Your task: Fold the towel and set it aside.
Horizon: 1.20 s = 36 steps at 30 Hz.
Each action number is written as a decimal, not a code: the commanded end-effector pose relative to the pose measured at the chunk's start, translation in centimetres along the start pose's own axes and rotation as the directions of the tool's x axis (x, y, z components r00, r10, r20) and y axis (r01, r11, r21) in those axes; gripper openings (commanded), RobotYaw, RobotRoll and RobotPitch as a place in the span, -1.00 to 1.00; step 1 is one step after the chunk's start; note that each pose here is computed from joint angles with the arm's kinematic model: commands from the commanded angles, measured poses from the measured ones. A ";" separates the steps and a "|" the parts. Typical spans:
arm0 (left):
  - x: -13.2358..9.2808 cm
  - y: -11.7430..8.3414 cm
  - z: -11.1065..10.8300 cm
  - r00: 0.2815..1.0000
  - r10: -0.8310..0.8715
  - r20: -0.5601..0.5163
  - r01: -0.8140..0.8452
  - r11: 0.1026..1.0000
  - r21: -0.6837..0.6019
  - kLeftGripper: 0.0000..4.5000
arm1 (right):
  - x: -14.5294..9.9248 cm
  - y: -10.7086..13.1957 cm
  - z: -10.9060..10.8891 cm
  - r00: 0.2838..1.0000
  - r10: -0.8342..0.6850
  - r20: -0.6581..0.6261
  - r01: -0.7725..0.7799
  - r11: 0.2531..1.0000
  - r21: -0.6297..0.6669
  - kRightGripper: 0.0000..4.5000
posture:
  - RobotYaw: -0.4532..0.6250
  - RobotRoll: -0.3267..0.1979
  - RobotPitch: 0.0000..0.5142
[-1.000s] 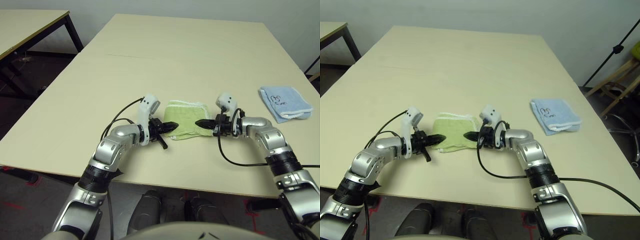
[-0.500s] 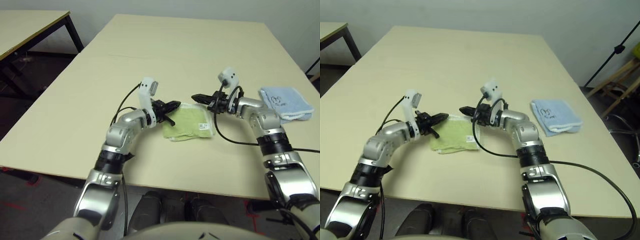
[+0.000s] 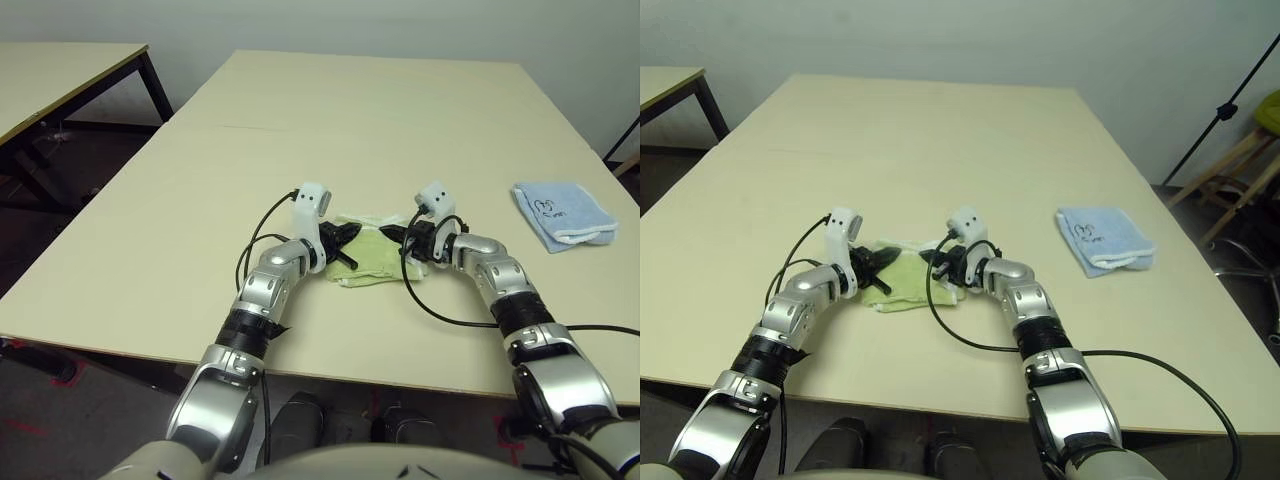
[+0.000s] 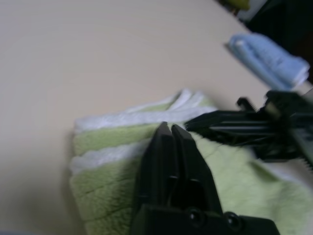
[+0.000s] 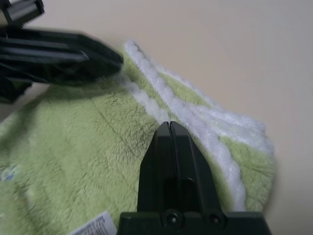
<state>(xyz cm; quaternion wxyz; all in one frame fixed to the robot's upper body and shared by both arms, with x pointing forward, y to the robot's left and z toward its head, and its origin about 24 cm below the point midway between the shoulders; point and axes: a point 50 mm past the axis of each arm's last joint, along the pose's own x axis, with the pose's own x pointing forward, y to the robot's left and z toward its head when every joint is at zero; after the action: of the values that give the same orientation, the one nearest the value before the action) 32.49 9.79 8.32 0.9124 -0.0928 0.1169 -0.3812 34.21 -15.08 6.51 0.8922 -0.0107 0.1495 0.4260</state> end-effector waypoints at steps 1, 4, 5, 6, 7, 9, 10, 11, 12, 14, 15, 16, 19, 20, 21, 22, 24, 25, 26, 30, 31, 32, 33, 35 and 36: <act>-1.3 -0.4 1.3 0.998 -0.067 -0.007 0.066 0.994 -0.088 -0.34 | -1.5 -1.0 3.0 0.996 0.033 0.078 -0.032 0.999 -0.016 -0.59 | 0.05 0.25 -1.00; -3.2 0.5 1.8 0.995 -0.059 -0.080 0.048 0.990 -0.136 0.12 | -3.6 -1.3 4.3 0.995 0.092 0.049 -0.087 0.990 -0.109 -0.11 | 0.05 0.25 -0.96; -3.9 0.9 1.8 0.993 -0.055 -0.106 0.038 0.988 -0.153 0.29 | -4.3 -1.3 4.6 0.994 0.106 0.029 -0.101 0.986 -0.135 0.07 | 0.05 0.25 -0.95; -4.5 1.2 1.7 0.990 -0.053 -0.134 0.028 0.983 -0.179 0.42 | -4.9 -1.4 4.8 0.993 0.114 0.013 -0.111 0.982 -0.155 0.21 | 0.05 0.25 -0.94; -5.0 1.6 1.6 0.985 -0.051 -0.162 0.017 0.980 -0.200 0.57 | -5.5 -1.5 4.9 0.993 0.121 -0.001 -0.119 0.978 -0.172 0.37 | 0.05 0.25 -0.94; -6.1 2.2 1.2 0.975 -0.049 -0.218 -0.001 0.974 -0.225 0.91 | -6.7 -1.5 5.2 0.990 0.136 -0.029 -0.139 0.970 -0.198 0.74 | 0.04 0.25 -0.92; -6.6 2.5 1.0 0.968 -0.050 -0.245 -0.009 0.972 -0.236 1.00 | -7.4 -1.5 5.5 0.988 0.146 -0.046 -0.152 0.965 -0.212 0.90 | 0.04 0.25 -0.91; -7.2 2.9 0.7 0.962 -0.049 -0.268 -0.026 0.962 -0.271 1.00 | -8.2 -1.4 5.7 0.985 0.159 -0.069 -0.170 0.958 -0.229 0.99 | 0.03 0.25 -0.91; -7.7 3.3 0.5 0.957 -0.042 -0.286 -0.051 0.950 -0.309 1.00 | -8.9 -1.3 5.8 0.981 0.168 -0.093 -0.187 0.951 -0.248 0.99 | 0.03 0.25 -0.90; -8.2 4.0 0.0 0.949 -0.026 -0.315 -0.094 0.929 -0.358 1.00 | -10.3 -1.1 6.2 0.973 0.183 -0.137 -0.216 0.933 -0.287 0.99 | 0.02 0.25 -0.88; -8.3 4.2 -0.1 0.946 -0.026 -0.324 -0.106 0.918 -0.383 1.00 | -10.8 -1.0 6.3 0.970 0.187 -0.155 -0.227 0.926 -0.301 0.99 | 0.02 0.25 -0.88; -8.3 4.3 -0.2 0.943 -0.031 -0.331 -0.114 0.905 -0.409 1.00 | -11.2 -1.0 6.4 0.967 0.189 -0.169 -0.234 0.921 -0.311 0.99 | 0.02 0.25 -0.87; -7.4 4.0 -0.6 0.936 -0.069 -0.346 -0.103 0.884 -0.455 1.00 | -11.8 -0.9 6.6 0.961 0.189 -0.203 -0.249 0.910 -0.332 0.99 | 0.02 0.25 -0.86; -7.0 4.0 -0.8 0.933 -0.071 -0.354 -0.107 0.883 -0.458 1.00 | -11.8 -0.9 6.6 0.960 0.187 -0.207 -0.249 0.908 -0.338 0.99 | 0.02 0.25 -0.85; -6.4 4.0 -1.2 0.926 -0.054 -0.374 -0.122 0.894 -0.431 1.00 | -11.8 -0.8 6.7 0.961 0.188 -0.204 -0.250 0.908 -0.337 0.99 | 0.02 0.25 -0.85; -6.0 4.1 -1.4 0.921 -0.036 -0.388 -0.137 0.903 -0.408 1.00 | -11.8 -0.7 6.8 0.961 0.190 -0.201 -0.250 0.908 -0.337 0.99 | 0.02 0.25 -0.85; -4.7 4.0 -1.6 0.925 -0.023 -0.379 -0.152 0.893 -0.425 1.00 | -11.7 -0.6 6.9 0.961 0.193 -0.196 -0.251 0.907 -0.339 0.99 | 0.01 0.25 -0.83; -4.2 3.8 -1.7 0.928 -0.032 -0.371 -0.145 0.886 -0.440 1.00 | -11.6 -0.5 6.9 0.961 0.194 -0.195 -0.251 0.906 -0.340 0.99 | 0.01 0.25 -0.83; -3.7 3.6 -1.7 0.931 -0.046 -0.362 -0.133 0.881 -0.454 1.00 | -11.6 -0.4 6.9 0.961 0.194 -0.195 -0.252 0.906 -0.341 0.99 | 0.01 0.25 -0.83; -1.8 2.7 -1.5 0.934 -0.091 -0.346 -0.091 0.876 -0.474 1.00 | -11.8 -0.2 6.7 0.954 0.194 -0.230 -0.268 0.895 -0.356 0.99 | 0.00 0.25 -0.81; -1.5 2.6 -1.5 0.934 -0.100 -0.344 -0.082 0.875 -0.477 1.00 | -11.8 -0.2 6.8 0.953 0.191 -0.235 -0.268 0.893 -0.362 0.99 | -0.01 0.25 -0.81; -1.2 2.5 -1.5 0.934 -0.109 -0.341 -0.074 0.873 -0.482 1.00 | -11.8 -0.2 6.8 0.953 0.189 -0.237 -0.268 0.891 -0.366 0.99 | -0.02 0.25 -0.80; -1.1 2.5 -1.4 0.933 -0.117 -0.339 -0.067 0.871 -0.487 1.00 | -11.8 -0.2 6.9 0.953 0.188 -0.238 -0.267 0.890 -0.368 0.99 | -0.02 0.25 -0.80; -0.6 2.2 -1.3 0.935 -0.131 -0.330 -0.053 0.867 -0.495 0.82 | -11.7 0.0 6.9 0.954 0.191 -0.233 -0.268 0.889 -0.370 1.00 | -0.03 0.25 -0.79; -0.3 2.0 -1.2 0.936 -0.141 -0.322 -0.042 0.865 -0.500 0.73 | -11.6 0.1 6.9 0.954 0.192 -0.230 -0.268 0.889 -0.370 1.00 | -0.03 0.25 -0.78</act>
<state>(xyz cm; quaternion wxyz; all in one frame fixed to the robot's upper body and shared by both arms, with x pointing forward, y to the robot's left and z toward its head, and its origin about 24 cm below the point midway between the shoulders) 33.21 11.88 6.90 0.8161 -0.2618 0.3608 -0.3677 29.22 -23.10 16.22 0.8014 -0.2038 0.1428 0.5440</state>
